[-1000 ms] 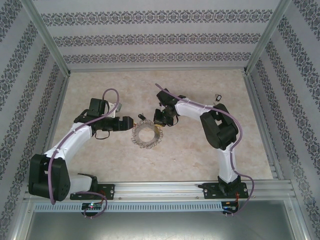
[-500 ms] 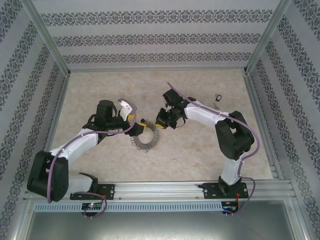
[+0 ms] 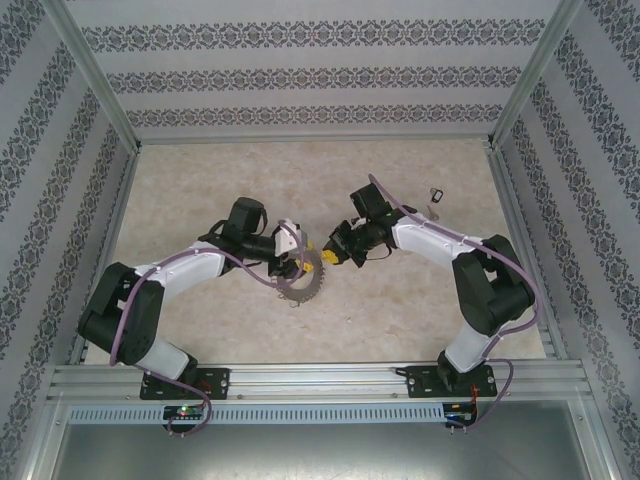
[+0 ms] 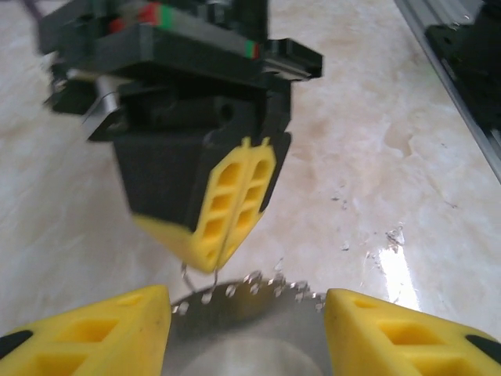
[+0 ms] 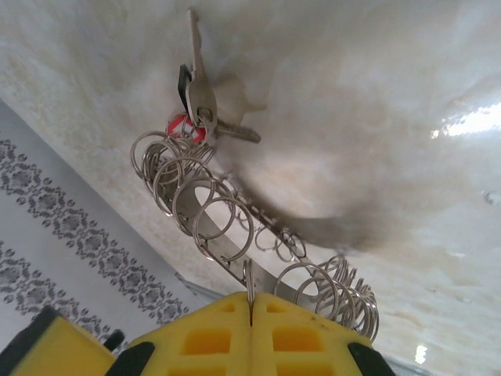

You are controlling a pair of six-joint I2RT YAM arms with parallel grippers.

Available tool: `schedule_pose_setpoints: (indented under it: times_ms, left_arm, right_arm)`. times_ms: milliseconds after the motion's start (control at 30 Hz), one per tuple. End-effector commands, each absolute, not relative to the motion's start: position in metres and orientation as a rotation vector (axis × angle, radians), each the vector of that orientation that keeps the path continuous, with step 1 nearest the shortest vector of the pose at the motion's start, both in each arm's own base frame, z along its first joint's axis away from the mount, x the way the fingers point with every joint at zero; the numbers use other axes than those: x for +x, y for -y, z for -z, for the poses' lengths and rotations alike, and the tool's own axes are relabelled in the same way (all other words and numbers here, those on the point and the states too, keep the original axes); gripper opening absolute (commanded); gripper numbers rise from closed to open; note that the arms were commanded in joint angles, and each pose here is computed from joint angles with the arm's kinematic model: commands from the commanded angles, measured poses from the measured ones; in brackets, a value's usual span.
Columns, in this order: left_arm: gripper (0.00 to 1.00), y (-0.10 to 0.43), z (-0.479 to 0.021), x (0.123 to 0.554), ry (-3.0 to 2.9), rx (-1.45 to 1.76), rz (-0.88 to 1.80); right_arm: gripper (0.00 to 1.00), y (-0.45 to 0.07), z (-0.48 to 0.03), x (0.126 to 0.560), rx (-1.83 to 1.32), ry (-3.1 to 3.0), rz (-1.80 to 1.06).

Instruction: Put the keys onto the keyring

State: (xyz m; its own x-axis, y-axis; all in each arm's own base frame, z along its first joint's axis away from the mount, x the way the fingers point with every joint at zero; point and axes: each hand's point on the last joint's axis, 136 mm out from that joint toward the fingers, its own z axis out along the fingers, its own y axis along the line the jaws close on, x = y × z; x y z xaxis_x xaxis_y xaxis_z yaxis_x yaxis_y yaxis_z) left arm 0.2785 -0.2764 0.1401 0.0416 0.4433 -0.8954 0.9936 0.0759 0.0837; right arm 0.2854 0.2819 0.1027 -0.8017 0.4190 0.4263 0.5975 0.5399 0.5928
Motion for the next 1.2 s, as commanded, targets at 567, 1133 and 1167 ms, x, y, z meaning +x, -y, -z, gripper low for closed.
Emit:
schedule_pose_setpoints:
  times_ms: [567, 1133, 1167]
  left_arm:
    - [0.36, 0.296, -0.126, 0.302, -1.407, 1.521, 0.607]
    - [0.0, 0.298, -0.123, 0.307, -1.416, 1.482, 0.519]
    - [0.0, 0.299, -0.124, 0.305, -1.41, 1.484, 0.52]
  right_arm:
    - [0.0, -0.29, -0.139, 0.284, -1.087, 2.321, 1.316]
    - [0.0, -0.294, -0.148, 0.28, -1.152, 2.295, 1.355]
    - [0.0, -0.294, -0.147, 0.28, -1.151, 2.296, 1.351]
